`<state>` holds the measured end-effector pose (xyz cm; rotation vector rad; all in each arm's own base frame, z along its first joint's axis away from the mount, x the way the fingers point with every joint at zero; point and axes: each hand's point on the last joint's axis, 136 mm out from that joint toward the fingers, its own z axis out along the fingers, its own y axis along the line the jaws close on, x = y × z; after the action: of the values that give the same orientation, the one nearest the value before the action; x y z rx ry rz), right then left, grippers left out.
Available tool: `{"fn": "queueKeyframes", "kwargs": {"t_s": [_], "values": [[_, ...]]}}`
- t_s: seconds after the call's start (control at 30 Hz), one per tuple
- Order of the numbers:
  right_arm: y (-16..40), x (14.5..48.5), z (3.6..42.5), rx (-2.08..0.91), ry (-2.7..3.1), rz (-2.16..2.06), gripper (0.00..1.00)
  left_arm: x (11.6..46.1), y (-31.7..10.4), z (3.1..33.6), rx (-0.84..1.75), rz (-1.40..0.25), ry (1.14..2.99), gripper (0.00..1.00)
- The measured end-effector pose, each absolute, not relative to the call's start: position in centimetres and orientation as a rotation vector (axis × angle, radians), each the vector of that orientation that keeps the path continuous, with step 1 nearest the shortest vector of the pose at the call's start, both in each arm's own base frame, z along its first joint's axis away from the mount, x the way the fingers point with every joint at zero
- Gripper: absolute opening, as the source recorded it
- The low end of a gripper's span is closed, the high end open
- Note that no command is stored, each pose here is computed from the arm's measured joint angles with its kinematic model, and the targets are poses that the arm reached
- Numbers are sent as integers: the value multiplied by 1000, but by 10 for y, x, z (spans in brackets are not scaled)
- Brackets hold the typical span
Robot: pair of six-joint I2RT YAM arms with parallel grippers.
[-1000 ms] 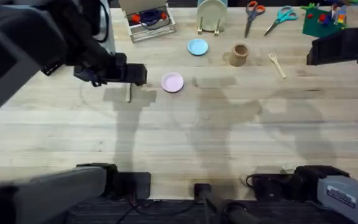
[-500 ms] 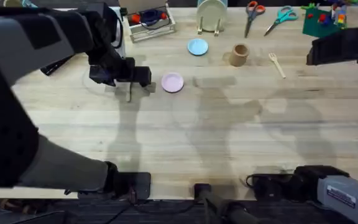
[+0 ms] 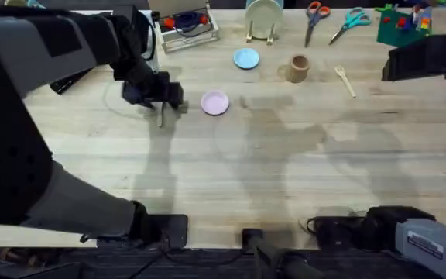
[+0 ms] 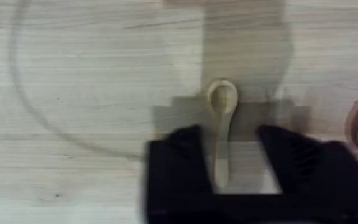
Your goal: Pick up a utensil and set it on the pink plate, then put the other utensil in the container.
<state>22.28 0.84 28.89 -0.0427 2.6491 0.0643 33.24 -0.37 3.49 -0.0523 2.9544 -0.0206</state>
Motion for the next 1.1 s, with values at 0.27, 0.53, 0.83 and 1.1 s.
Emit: {"fn": "queueKeyframes", "kwargs": {"t_s": [0.27, 0.53, 0.83, 1.1], "values": [[8, 223, 289, -42, 2649, 64, 995, 333, -7, 36, -64, -32, 2953, 52], [8, 223, 289, -42, 2649, 64, 994, 328, -6, 37, -71, -29, 2980, 44], [8, 223, 289, -43, 2649, 64, 994, 335, -6, 76, -71, -23, 2988, 41], [8, 223, 289, -43, 2648, 64, 995, 349, -8, 153, -40, -36, 2936, 41]]}}
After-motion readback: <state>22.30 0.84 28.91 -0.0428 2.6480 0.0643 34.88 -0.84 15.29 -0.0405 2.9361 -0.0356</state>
